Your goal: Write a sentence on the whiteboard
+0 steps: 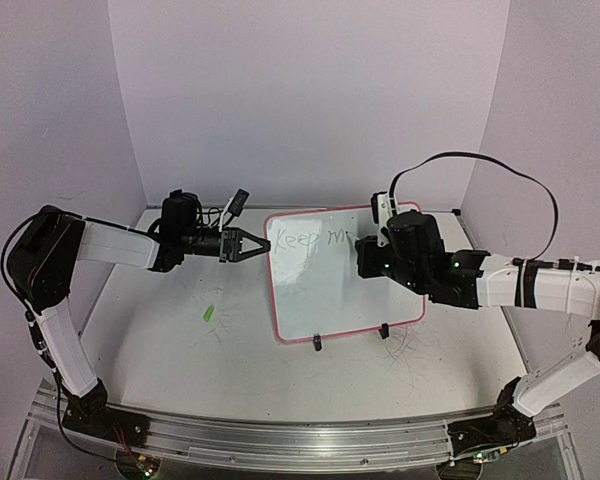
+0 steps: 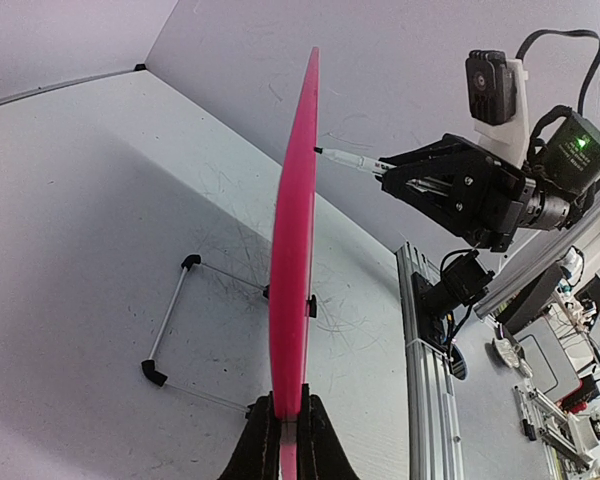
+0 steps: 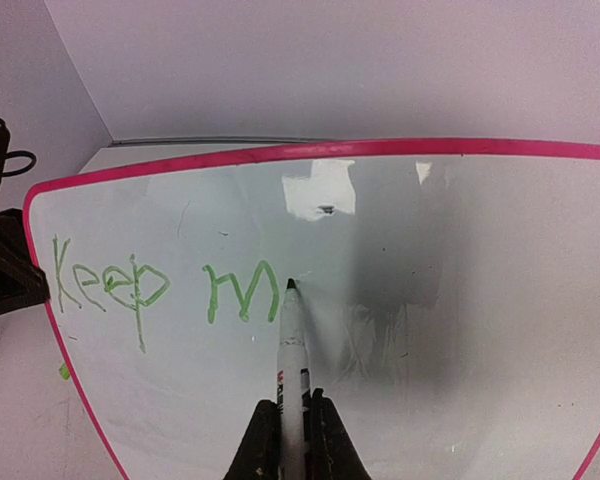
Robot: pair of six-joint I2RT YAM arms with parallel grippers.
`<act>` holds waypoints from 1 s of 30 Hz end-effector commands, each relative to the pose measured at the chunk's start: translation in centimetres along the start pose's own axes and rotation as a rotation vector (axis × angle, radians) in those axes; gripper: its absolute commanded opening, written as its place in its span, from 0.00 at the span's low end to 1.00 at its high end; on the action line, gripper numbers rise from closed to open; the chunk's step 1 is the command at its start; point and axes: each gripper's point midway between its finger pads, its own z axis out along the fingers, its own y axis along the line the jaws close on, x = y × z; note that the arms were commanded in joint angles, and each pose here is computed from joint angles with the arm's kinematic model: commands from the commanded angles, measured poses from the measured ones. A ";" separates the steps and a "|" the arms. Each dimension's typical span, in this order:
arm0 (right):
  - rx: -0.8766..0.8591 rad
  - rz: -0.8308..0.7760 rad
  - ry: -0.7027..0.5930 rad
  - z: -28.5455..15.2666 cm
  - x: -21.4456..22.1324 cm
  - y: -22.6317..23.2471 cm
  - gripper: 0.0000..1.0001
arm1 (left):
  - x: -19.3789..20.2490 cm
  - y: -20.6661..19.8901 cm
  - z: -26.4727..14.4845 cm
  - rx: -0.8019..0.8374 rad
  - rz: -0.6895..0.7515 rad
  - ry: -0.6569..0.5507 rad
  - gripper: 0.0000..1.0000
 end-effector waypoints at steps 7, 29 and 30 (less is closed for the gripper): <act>0.001 0.039 -0.004 -0.2 0.0 -0.4 0.00 | -1.9 -1.3 -0.3 0.017 0.068 -0.018 0.00; 0.060 0.054 -0.027 -0.6 -0.5 -1.6 0.00 | -1.9 -1.3 -0.2 0.018 0.068 -0.016 0.00; 0.058 0.053 -0.032 -0.6 -0.7 -1.5 0.00 | -1.9 -1.3 -0.2 0.019 0.069 -0.016 0.00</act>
